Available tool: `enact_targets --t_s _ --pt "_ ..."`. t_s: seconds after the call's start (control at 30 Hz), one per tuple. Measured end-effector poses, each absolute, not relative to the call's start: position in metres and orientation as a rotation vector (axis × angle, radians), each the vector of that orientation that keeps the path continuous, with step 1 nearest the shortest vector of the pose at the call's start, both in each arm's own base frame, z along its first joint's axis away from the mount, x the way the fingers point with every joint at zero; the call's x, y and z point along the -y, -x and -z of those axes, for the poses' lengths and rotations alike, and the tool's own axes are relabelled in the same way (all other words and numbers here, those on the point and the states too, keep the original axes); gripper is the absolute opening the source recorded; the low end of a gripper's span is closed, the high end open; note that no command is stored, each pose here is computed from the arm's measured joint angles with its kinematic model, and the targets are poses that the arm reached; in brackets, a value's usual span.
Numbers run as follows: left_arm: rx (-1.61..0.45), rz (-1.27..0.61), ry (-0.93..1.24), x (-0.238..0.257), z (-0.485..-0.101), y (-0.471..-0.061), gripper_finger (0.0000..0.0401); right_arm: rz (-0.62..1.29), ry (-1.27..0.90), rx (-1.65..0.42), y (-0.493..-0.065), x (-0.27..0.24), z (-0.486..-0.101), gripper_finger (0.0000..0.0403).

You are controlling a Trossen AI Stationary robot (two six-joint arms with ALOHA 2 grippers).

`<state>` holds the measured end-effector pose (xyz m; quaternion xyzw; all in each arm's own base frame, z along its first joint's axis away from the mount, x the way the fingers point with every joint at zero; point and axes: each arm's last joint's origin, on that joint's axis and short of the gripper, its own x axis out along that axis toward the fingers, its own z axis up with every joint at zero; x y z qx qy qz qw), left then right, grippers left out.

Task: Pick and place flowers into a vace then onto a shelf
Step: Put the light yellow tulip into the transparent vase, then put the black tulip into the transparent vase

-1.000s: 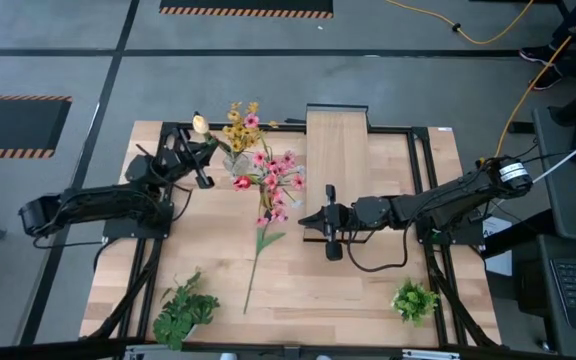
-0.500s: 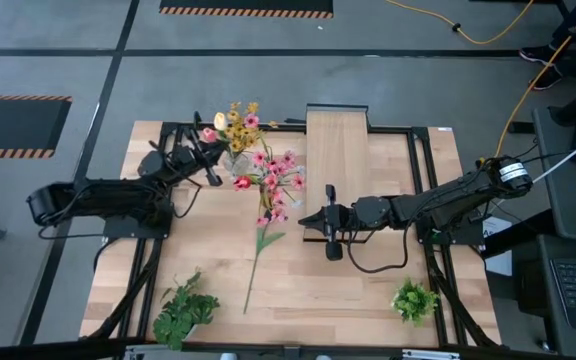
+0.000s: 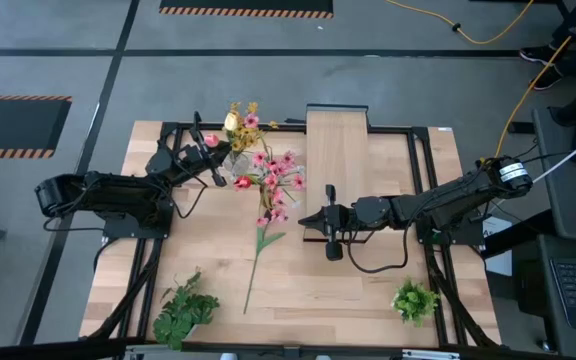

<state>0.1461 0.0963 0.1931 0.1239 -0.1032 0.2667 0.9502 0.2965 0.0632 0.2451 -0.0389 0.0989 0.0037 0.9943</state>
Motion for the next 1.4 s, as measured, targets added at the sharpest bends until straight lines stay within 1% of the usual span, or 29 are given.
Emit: enact_targets --t_s 0.17,0.4,0.53,0.67,0.87,1.1,1.4 --pt "0.199 -0.550 -0.247 -0.097 -0.192 -0.146 0.0038 -0.008 0.078 -0.198 -0.296 -0.063 -0.245 0.0005" --pt "0.196 -0.553 -0.244 -0.097 -0.192 -0.146 0.0099 -0.009 0.074 -0.200 -0.296 -0.063 -0.245 0.0005" --pt "0.193 -0.605 -0.213 -0.098 -0.191 -0.146 0.0132 -0.008 0.056 -0.208 -0.296 -0.063 -0.244 0.0005" --pt "0.184 -0.651 -0.198 -0.099 -0.190 -0.145 0.0155 -0.010 0.053 -0.223 -0.296 -0.064 -0.243 0.0005" --pt "0.211 -0.555 -0.219 -0.095 -0.194 -0.145 0.0166 -0.010 0.054 -0.223 -0.296 -0.064 -0.243 0.0005" --pt "0.280 -0.526 -0.253 -0.086 -0.205 -0.143 0.0166 -0.010 0.051 -0.223 -0.296 -0.064 -0.243 0.0005" --pt "0.298 -0.549 -0.338 -0.070 -0.214 -0.140 0.0165 -0.010 0.030 -0.223 -0.296 -0.065 -0.243 0.0005"
